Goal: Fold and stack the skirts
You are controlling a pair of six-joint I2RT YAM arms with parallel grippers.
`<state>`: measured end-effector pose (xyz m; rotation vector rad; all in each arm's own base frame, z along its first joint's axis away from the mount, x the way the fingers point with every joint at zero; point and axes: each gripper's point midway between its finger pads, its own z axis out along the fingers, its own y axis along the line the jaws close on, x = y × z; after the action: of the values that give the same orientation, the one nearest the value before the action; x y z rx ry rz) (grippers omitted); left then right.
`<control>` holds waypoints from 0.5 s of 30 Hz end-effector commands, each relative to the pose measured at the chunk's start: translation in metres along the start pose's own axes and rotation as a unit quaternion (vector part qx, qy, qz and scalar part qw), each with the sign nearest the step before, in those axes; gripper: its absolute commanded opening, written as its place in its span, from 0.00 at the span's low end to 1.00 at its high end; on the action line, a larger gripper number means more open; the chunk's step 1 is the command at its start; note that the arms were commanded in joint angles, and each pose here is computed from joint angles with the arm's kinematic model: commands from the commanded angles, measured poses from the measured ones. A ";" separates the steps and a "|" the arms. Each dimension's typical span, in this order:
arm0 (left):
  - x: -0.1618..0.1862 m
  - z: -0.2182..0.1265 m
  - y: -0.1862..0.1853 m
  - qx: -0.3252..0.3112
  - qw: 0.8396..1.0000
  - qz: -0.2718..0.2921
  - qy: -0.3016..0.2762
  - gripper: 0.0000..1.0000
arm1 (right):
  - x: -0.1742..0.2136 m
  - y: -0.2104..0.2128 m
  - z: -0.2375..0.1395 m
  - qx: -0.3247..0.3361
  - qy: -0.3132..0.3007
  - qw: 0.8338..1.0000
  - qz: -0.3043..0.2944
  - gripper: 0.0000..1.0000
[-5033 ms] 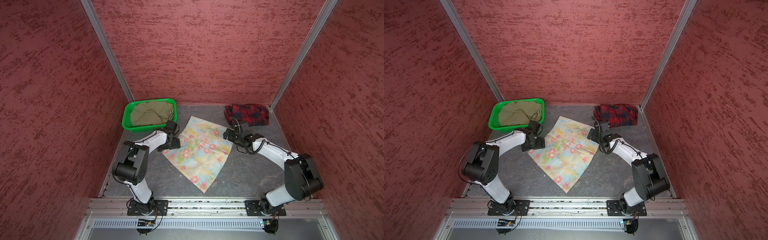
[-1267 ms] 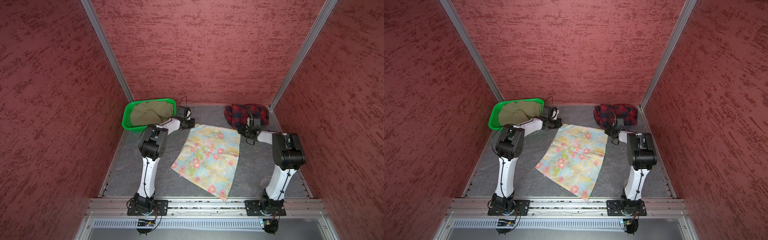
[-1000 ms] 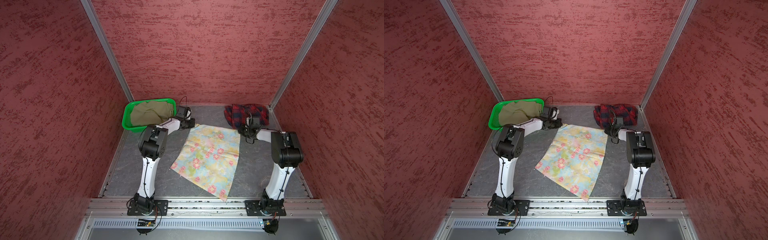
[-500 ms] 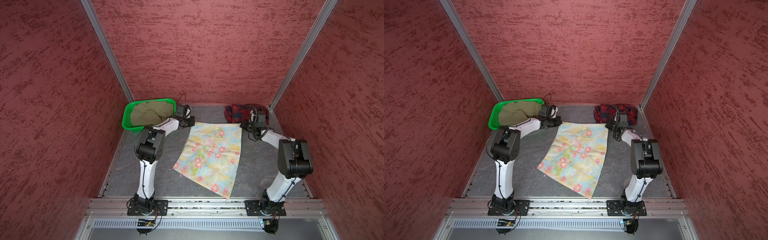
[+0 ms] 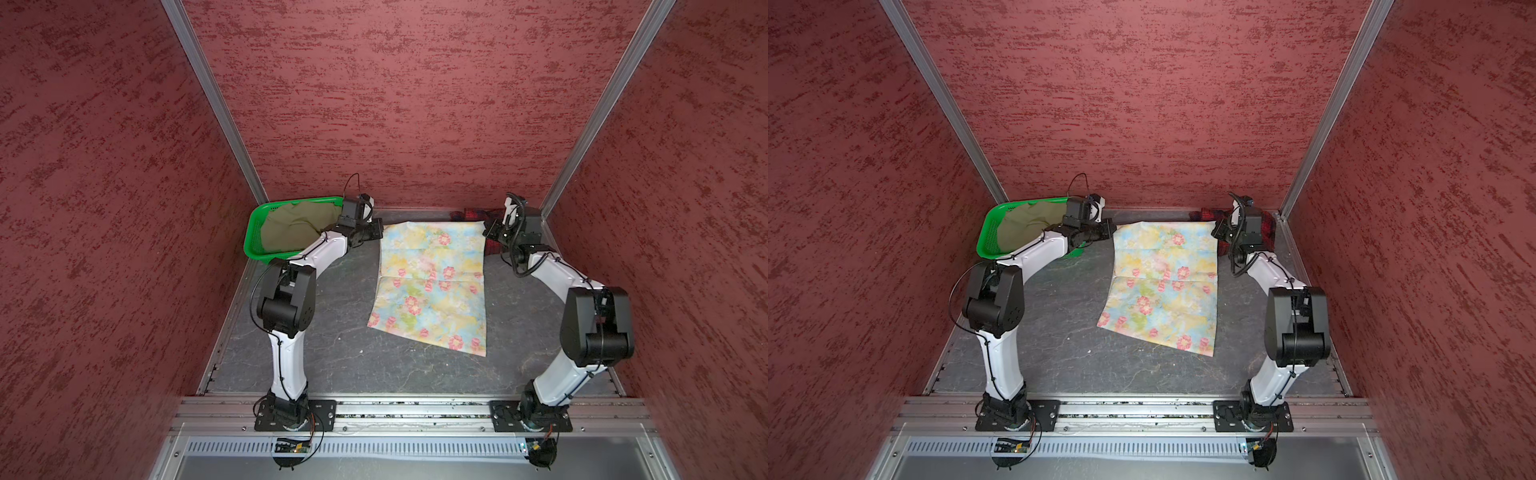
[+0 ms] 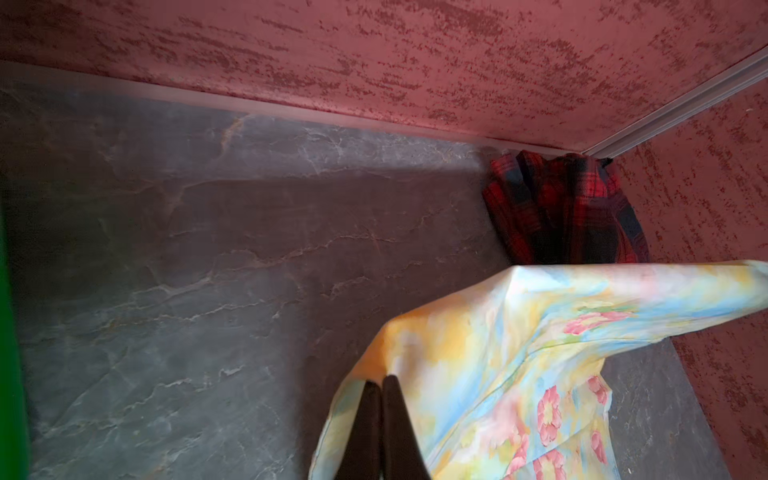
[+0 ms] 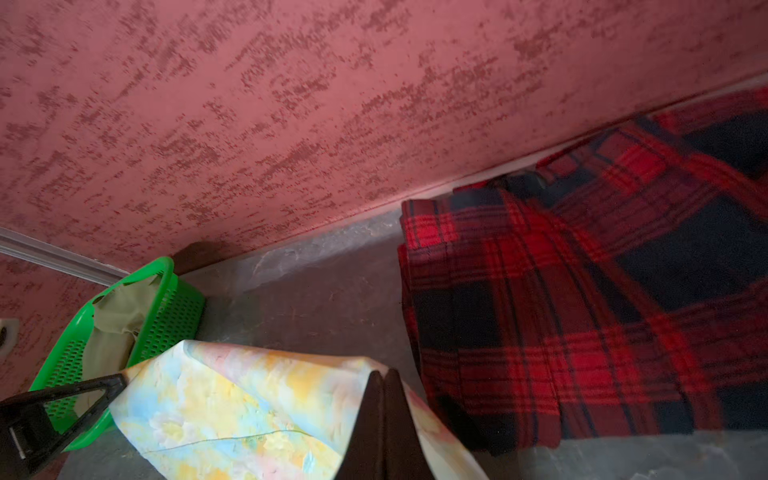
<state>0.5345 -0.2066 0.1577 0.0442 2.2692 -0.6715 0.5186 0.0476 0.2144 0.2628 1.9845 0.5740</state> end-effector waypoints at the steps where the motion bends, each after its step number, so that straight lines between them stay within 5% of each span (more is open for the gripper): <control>1: -0.019 -0.022 -0.015 0.015 0.999 0.010 -0.034 0.00 | -0.014 0.018 -0.021 -0.018 -0.016 1.000 -0.018 0.00; 15: 0.053 -0.098 -0.029 0.005 0.999 0.024 -0.044 0.00 | 0.055 0.050 -0.135 -0.016 0.014 1.000 -0.015 0.00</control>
<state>0.4357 -0.1944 0.1833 0.0603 2.2141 -0.6777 0.3930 0.0776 0.2629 0.1726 1.9399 0.6193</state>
